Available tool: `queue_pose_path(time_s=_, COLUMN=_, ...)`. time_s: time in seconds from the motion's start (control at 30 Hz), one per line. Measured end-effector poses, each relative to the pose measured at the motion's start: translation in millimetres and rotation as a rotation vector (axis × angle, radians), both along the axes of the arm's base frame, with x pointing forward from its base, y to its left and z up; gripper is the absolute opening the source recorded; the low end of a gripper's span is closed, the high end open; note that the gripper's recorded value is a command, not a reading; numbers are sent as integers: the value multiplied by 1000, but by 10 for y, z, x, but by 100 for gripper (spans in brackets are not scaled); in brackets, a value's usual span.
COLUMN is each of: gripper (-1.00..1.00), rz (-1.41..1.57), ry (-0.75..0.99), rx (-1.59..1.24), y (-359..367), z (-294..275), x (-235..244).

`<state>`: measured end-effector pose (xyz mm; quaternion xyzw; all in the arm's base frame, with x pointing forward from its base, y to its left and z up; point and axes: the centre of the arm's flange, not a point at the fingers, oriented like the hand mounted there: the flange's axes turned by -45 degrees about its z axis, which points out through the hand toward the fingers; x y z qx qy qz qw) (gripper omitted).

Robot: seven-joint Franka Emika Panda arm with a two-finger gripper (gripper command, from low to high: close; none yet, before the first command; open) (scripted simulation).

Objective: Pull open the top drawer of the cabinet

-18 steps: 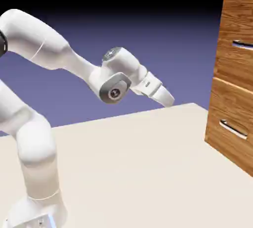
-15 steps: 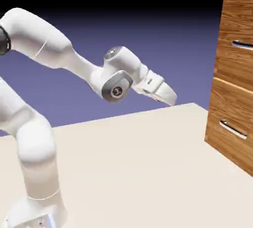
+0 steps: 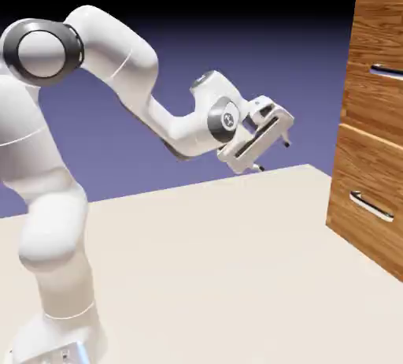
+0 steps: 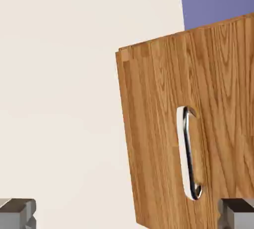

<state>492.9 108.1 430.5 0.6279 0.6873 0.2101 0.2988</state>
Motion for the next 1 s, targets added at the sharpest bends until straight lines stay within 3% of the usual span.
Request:
queue_pose_path(time_s=0.47, gripper=0, rz=799, ry=5, rx=-706, y=560, z=-248, x=557)
queue_pose_path(time_s=1.0, gripper=0, rz=1392, ry=-196, rx=-1536, y=637, z=75, x=1183)
